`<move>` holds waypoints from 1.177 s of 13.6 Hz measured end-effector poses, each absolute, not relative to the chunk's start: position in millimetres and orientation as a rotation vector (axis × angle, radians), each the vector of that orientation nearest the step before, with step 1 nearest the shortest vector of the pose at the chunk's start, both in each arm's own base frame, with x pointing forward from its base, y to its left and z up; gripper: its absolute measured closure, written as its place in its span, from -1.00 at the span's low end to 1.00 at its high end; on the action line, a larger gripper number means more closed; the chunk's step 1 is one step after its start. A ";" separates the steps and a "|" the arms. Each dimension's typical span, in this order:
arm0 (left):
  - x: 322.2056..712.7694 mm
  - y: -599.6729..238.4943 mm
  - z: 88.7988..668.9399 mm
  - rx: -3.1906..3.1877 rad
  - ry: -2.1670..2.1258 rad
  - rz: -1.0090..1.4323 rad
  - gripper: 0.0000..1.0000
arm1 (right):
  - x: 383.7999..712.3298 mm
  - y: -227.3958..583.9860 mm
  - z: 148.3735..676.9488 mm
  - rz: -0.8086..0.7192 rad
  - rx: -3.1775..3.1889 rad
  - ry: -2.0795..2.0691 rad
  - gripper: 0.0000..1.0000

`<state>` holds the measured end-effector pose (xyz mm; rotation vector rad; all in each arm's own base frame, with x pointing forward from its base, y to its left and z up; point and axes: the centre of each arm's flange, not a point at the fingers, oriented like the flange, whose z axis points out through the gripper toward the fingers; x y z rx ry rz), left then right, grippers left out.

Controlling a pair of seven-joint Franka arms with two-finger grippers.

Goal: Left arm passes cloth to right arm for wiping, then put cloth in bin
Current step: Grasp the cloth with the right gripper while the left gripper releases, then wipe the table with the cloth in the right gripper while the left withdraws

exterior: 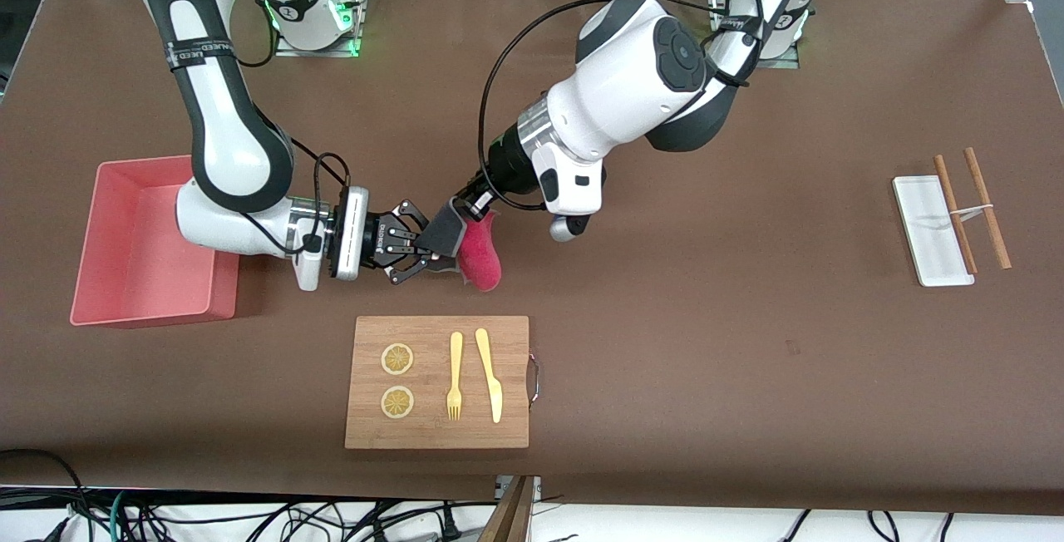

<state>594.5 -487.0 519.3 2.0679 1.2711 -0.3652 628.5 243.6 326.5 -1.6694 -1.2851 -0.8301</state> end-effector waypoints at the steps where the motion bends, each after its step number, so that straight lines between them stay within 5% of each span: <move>1: 598.5 -477.0 524.5 2.071 1.281 -0.370 0.22 | 630.6 239.3 328.3 -0.828 -1.678 -1.298 0.96; 7: 606.6 -372.8 552.3 2.495 1.089 -0.364 -0.99 | 629.6 206.6 372.5 -0.520 -1.954 -1.360 0.96; 16: 638.5 -210.7 518.3 3.032 0.460 -0.310 -1.00 | 586.4 152.9 349.5 0.182 -2.707 -1.030 0.96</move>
